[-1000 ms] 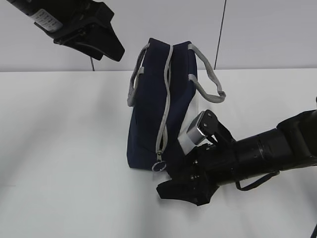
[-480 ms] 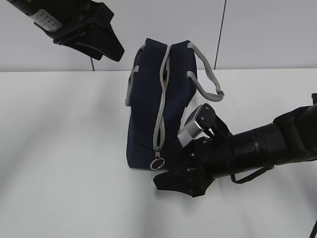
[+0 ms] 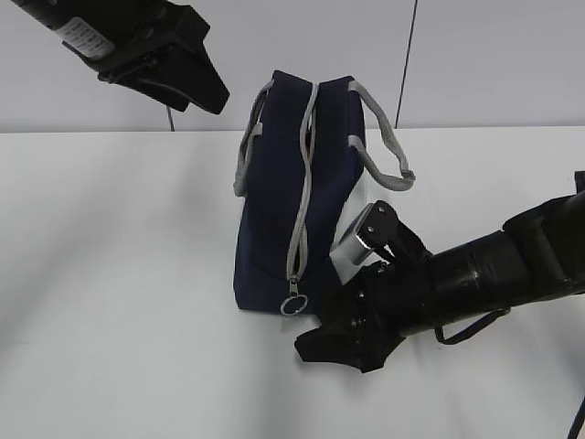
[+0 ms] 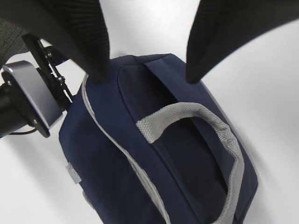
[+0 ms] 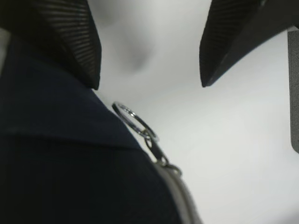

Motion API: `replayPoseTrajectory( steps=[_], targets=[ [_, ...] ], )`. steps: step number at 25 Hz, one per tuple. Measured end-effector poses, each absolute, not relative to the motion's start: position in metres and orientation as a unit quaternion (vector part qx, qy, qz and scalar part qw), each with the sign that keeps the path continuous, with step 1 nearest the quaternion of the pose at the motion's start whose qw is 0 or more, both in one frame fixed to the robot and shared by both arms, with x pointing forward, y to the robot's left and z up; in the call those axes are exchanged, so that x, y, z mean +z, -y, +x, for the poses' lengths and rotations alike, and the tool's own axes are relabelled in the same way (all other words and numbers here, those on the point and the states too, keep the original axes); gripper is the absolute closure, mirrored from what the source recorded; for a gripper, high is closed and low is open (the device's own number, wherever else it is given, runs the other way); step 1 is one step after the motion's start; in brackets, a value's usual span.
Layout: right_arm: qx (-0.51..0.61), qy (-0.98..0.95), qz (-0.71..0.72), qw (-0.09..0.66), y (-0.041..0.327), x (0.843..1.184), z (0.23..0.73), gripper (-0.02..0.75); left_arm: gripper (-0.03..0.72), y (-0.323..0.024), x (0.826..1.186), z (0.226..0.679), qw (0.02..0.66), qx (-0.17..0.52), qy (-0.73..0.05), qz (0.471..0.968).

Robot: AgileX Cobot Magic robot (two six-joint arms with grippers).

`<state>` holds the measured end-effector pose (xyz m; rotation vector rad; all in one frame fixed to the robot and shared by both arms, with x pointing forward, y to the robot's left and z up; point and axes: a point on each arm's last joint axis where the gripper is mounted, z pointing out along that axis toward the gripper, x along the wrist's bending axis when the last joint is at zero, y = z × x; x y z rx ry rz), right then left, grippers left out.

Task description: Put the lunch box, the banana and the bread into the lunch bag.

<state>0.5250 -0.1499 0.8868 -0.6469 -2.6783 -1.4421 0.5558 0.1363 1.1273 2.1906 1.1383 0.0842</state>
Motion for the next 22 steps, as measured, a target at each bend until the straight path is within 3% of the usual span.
replayPoseTrajectory(
  steps=[10,22],
  targets=[
    [-0.485,0.850,-0.193,0.071,0.1455,0.8914,0.5160,0.248,0.308,-0.1363,1.1273,0.5557,0.329,0.032,-0.435,0.838],
    [-0.501,0.836,-0.213,0.063,0.1445,0.8940,0.5197,0.248,0.308,-0.1363,1.1273,0.5557,0.329,0.032,-0.435,0.838]
  ],
)
